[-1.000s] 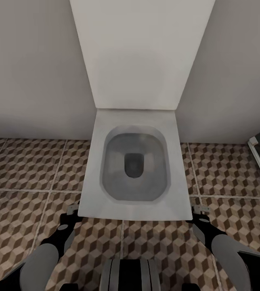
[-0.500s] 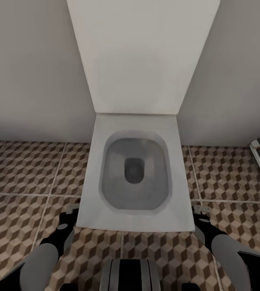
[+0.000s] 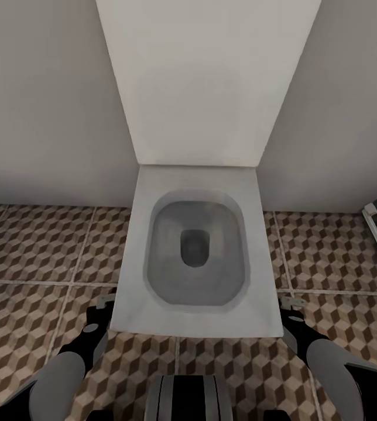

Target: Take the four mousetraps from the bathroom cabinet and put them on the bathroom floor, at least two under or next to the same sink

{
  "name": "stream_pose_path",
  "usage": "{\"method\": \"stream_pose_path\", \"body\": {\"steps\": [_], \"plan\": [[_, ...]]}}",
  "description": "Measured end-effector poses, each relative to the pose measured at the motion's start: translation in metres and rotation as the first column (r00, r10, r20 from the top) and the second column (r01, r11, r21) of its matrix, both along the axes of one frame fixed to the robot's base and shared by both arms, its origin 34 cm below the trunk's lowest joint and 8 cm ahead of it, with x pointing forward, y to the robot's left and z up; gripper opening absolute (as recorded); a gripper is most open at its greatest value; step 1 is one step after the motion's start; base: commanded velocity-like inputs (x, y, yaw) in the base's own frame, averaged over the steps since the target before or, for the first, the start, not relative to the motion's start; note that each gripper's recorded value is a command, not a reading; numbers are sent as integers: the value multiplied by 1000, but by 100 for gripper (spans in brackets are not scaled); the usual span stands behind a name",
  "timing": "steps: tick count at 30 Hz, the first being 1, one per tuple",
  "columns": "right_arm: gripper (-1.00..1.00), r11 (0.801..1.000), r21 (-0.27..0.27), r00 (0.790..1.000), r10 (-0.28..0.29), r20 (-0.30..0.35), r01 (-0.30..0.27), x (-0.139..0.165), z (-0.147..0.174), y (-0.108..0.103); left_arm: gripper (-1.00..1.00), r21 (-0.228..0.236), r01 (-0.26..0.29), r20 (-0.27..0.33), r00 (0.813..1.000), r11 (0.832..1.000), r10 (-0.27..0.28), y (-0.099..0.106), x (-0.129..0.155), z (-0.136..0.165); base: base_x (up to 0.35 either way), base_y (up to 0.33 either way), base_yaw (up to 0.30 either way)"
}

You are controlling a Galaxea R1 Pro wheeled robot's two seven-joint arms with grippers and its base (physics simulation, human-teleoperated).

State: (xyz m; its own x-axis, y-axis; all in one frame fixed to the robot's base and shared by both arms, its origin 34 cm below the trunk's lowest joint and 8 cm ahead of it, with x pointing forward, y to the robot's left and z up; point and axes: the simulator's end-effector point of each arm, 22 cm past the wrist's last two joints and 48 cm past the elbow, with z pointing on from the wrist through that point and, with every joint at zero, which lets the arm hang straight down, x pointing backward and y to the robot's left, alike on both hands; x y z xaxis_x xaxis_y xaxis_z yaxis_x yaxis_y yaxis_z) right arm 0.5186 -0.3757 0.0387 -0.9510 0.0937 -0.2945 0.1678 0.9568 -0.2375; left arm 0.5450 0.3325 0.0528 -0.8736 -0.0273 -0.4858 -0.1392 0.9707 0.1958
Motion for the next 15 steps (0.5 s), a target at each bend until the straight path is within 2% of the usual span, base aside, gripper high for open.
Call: {"method": "stream_pose_path", "body": {"steps": [5, 15], "plan": [[-100, 1000, 0, 1000, 0, 0, 0, 0, 0, 0, -100, 1, -1, 0, 1000, 1000, 1, 0, 0, 0, 33, -16, 0], [-100, 1000, 0, 1000, 0, 0, 0, 0, 0, 0, -100, 2, -2, 4, 1000, 1000, 2, 1, 1, 1, 75, -80, 0]]}}
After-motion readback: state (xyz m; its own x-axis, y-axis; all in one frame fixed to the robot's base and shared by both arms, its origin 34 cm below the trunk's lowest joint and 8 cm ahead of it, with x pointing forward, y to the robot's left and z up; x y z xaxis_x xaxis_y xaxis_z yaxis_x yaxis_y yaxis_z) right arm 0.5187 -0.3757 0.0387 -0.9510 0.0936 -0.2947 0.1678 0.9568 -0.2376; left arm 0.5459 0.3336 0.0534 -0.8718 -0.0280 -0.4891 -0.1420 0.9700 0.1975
